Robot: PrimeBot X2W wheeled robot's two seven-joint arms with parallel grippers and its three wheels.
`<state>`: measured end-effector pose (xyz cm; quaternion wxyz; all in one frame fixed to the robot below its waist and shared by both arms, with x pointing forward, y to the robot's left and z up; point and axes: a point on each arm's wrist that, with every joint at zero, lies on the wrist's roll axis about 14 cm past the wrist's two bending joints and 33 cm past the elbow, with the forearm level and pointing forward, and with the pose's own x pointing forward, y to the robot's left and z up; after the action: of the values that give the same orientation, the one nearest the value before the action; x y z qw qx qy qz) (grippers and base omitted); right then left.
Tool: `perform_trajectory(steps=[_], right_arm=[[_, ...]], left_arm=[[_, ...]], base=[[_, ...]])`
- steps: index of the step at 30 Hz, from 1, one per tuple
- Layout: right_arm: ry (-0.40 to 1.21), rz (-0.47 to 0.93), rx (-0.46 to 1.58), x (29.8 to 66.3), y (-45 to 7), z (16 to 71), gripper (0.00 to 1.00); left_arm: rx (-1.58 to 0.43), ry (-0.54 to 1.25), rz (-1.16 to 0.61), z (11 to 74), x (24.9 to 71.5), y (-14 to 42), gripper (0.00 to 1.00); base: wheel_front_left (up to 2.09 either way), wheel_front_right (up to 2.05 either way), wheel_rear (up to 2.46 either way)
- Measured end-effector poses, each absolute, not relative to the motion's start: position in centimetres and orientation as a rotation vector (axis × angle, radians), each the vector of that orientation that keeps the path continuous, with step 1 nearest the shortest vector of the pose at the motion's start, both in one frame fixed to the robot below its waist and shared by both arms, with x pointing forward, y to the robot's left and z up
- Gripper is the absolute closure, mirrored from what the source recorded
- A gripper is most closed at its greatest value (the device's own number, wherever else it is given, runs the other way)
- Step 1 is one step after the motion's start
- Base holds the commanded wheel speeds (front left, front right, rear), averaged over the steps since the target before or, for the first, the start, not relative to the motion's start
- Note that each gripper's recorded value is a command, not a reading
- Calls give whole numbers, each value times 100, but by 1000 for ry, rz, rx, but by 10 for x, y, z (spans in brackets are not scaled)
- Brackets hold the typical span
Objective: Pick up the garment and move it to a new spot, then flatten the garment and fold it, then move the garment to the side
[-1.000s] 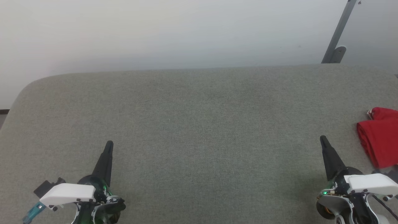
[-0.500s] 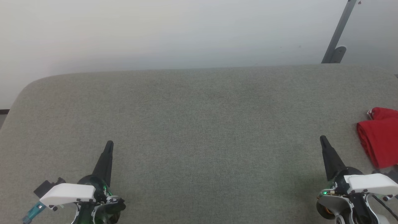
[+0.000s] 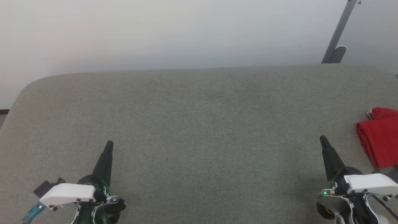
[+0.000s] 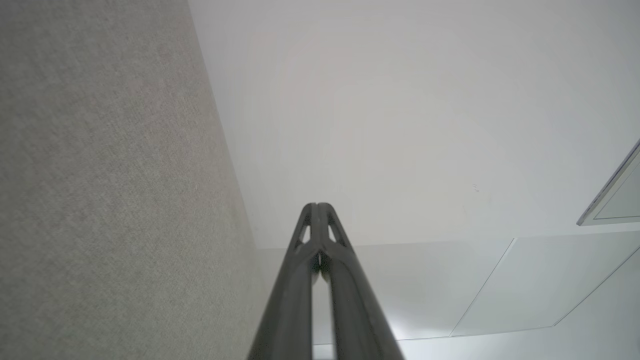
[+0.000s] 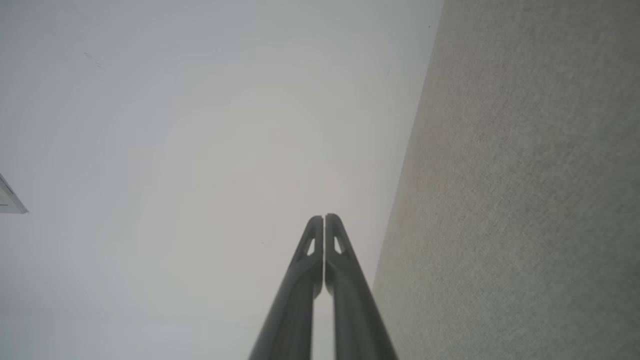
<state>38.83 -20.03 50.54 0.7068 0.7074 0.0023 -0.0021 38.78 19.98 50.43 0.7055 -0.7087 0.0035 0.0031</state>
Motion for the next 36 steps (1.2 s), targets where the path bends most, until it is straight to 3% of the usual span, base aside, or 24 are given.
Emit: perform_trajectory(steps=[36], right_arm=[[5, -5, 1572, 388, -200, 505, 100]], left_arm=[[-1576, 9, 6, 504, 388, 200, 100]], base=[[0, 0, 0]])
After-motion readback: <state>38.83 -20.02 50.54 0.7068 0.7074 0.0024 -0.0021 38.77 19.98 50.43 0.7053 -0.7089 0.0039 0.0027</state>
